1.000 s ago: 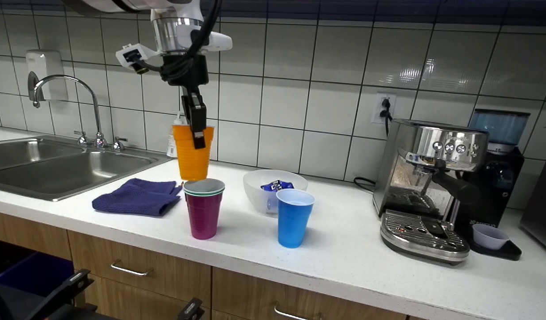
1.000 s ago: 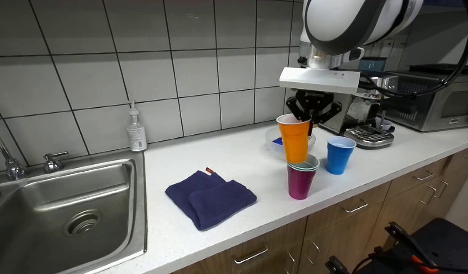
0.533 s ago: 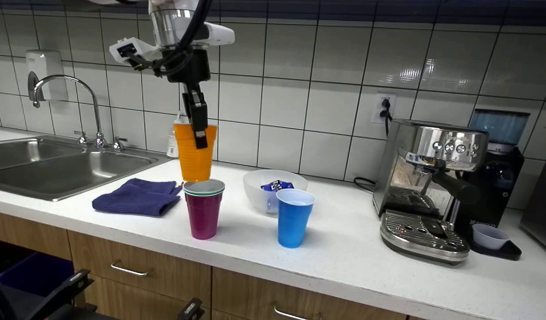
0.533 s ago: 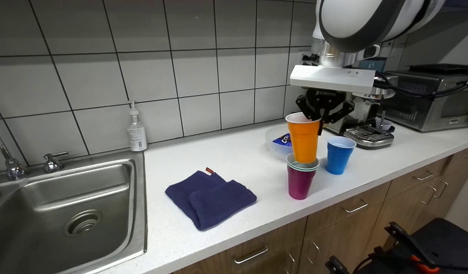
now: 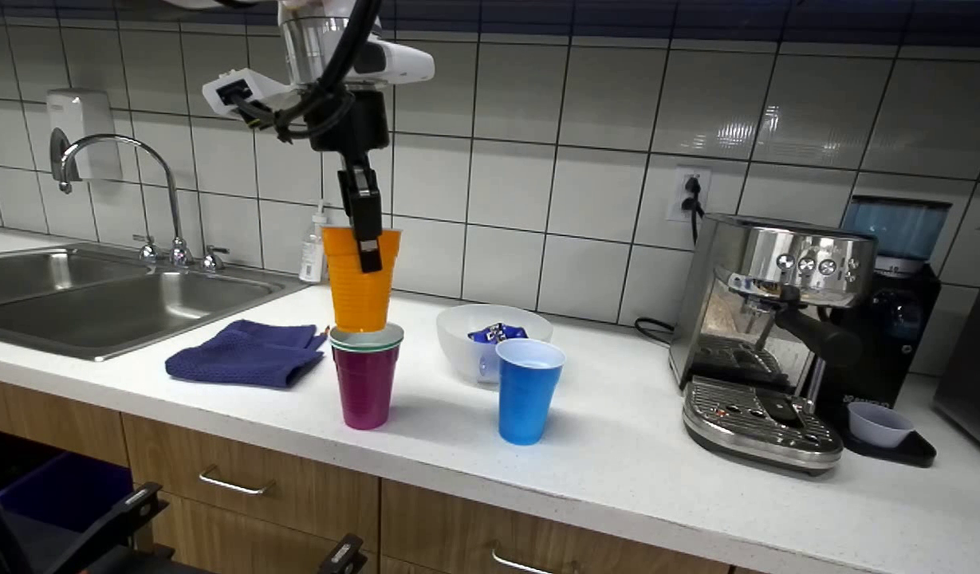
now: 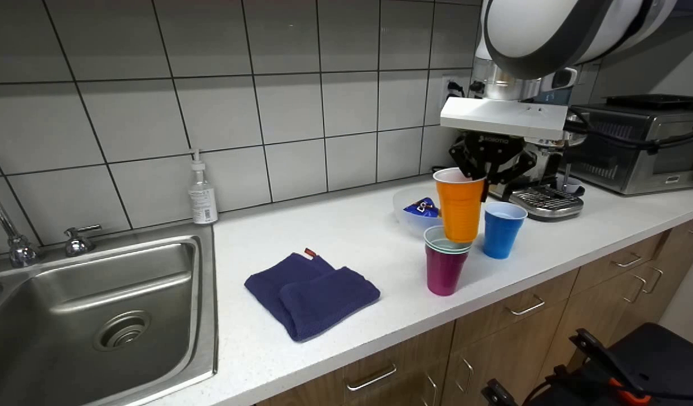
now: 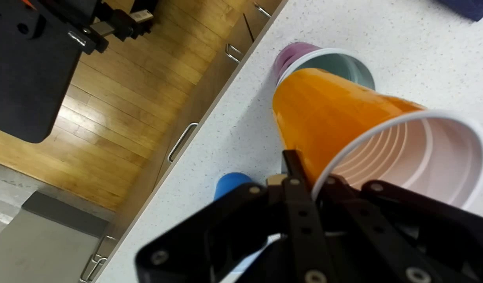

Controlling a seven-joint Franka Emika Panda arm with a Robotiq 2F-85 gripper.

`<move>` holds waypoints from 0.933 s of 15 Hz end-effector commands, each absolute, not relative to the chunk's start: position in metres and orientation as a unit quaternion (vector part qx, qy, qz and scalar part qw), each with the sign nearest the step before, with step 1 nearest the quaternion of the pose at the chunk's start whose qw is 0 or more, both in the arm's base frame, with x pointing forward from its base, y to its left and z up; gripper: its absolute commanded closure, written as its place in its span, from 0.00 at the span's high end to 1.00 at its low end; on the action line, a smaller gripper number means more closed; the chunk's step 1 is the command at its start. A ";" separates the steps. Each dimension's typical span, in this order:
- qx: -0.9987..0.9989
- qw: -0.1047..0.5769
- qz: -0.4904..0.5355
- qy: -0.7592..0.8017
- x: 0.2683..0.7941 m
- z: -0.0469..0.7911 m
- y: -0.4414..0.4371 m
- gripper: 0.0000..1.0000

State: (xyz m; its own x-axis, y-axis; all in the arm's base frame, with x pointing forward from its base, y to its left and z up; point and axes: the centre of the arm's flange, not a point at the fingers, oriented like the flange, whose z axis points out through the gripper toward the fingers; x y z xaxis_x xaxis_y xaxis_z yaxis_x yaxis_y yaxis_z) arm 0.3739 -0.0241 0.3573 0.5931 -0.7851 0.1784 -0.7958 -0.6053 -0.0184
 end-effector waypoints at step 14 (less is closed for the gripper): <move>0.893 0.021 0.085 -0.442 0.378 0.338 -0.028 0.00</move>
